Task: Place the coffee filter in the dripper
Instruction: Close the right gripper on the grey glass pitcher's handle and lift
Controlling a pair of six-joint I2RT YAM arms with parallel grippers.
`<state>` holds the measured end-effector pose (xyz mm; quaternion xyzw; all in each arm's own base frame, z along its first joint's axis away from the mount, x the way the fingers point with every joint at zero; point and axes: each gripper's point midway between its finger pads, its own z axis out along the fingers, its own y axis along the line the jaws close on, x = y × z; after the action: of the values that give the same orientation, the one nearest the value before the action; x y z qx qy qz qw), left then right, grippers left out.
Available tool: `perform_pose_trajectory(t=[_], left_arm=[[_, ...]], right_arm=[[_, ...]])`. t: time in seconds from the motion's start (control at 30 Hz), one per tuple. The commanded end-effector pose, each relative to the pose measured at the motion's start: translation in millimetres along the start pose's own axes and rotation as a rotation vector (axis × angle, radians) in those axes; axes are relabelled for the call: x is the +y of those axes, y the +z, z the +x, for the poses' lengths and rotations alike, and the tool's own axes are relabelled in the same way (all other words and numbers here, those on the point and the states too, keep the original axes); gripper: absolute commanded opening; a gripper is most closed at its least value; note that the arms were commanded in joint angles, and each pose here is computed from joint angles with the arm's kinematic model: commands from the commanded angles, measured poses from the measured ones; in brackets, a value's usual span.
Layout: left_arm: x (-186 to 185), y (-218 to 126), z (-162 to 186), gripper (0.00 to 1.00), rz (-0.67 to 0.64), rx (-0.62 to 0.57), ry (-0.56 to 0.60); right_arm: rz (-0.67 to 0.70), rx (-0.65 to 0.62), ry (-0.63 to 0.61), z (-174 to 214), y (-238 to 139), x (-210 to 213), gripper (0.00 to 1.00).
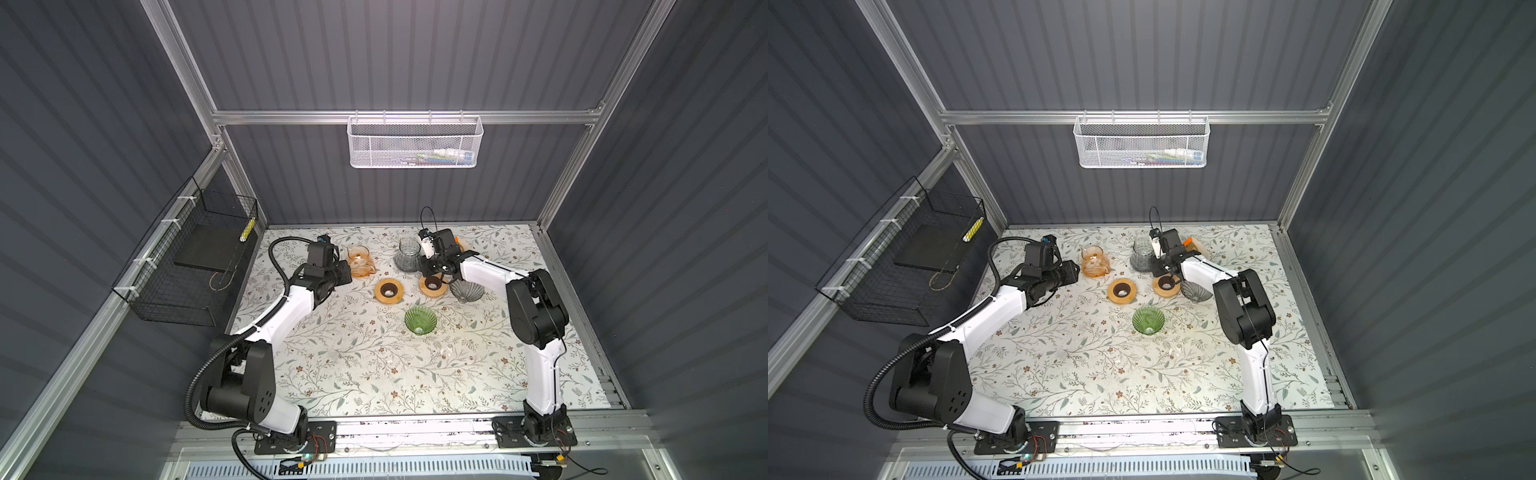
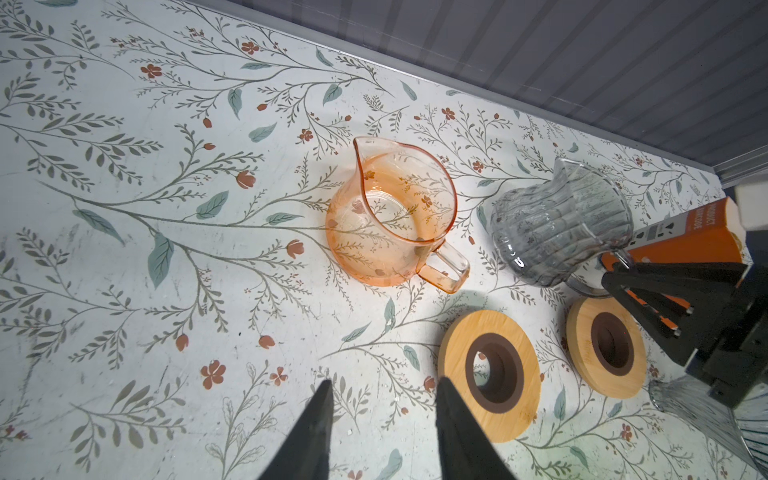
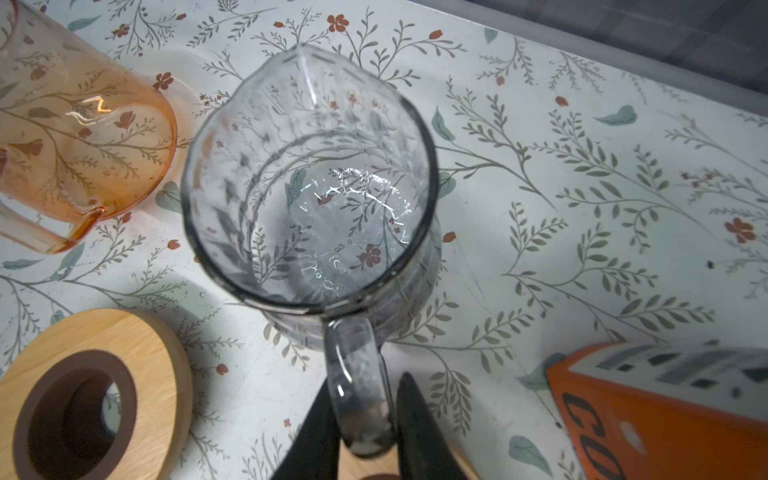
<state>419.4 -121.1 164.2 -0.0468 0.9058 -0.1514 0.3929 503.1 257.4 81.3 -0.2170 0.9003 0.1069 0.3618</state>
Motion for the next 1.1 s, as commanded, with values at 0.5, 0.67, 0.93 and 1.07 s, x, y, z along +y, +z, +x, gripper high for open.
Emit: perform_pose_trajectory(t=[0.5, 0.67, 0.93, 1.07], left_arm=[[-4.4, -11.3, -11.0, 0.40, 0.003, -0.024, -0.013], [-4.6, -15.4, -10.3, 0.40, 0.007, -0.032, -0.021], [-2.6, -16.0, -2.5, 0.40, 0.009, -0.020, -0.028], [-0.8, -20.6, -1.7, 0.40, 0.001, -0.022, -0.023]], right_arm=[[0.069, -0.064, -0.078, -21.7, -24.1, 6.4, 0.00], [0.075, -0.084, -0.090, -25.3, -37.2, 11.5, 0.00], [0.052, -0.128, -0.086, -31.8, -68.1, 23.9, 0.00], [0.041, -0.155, -0.082, -37.3, -84.0, 29.0, 0.00]])
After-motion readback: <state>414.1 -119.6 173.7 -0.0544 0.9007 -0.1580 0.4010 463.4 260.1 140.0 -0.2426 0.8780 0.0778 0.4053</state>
